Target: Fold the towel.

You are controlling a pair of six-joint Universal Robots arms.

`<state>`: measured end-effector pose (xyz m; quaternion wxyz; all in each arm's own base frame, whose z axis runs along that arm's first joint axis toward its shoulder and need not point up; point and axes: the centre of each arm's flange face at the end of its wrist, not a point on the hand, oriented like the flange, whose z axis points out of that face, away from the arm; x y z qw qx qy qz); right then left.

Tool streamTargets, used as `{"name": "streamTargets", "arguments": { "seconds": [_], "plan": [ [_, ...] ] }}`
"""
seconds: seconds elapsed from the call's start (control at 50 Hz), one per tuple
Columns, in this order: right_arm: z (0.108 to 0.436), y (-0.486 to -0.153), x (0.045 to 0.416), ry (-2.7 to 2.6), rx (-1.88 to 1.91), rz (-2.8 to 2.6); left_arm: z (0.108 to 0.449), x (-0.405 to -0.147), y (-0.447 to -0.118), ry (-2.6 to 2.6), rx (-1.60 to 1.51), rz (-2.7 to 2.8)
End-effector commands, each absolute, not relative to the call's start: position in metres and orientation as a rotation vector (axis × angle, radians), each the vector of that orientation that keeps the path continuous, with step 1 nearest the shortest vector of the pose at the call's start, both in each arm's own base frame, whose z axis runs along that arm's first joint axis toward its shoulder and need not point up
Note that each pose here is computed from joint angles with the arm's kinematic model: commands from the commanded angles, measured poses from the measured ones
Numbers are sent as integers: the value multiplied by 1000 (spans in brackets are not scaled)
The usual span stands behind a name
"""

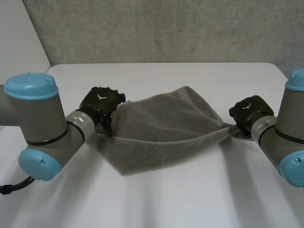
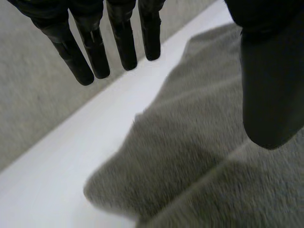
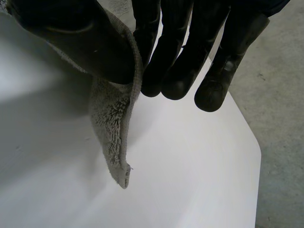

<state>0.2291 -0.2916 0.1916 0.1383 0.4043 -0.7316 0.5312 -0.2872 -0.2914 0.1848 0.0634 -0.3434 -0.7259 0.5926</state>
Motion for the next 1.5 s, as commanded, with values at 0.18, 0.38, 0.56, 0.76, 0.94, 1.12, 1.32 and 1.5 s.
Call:
{"name": "streamTargets", "arguments": {
  "seconds": [0.18,0.38,0.56,0.76,0.94,1.12,1.32,1.5],
  "plan": [
    [180,-294,227,-2140,1179,1500,157,-254,-303,-2462,-998,1531],
    [179,-293,227,-2144,1184,1493,148,-234,-318,-2528,-961,1524],
    [178,-292,229,-2140,1190,1496,135,-233,-318,-2551,-963,1475],
    [175,-292,228,-2144,1191,1491,136,-235,-310,-2540,-974,1455],
    [176,-294,228,-2137,1182,1501,136,-237,-303,-2535,-989,1442],
    [259,-296,227,-1953,1051,1763,198,-234,-313,-2421,-935,1701],
    [370,-272,224,-1798,1017,1947,343,-228,-289,-2040,-776,2204],
    [368,-279,229,-1936,1201,1815,378,-225,-282,-1947,-743,2309]
  ]
}}
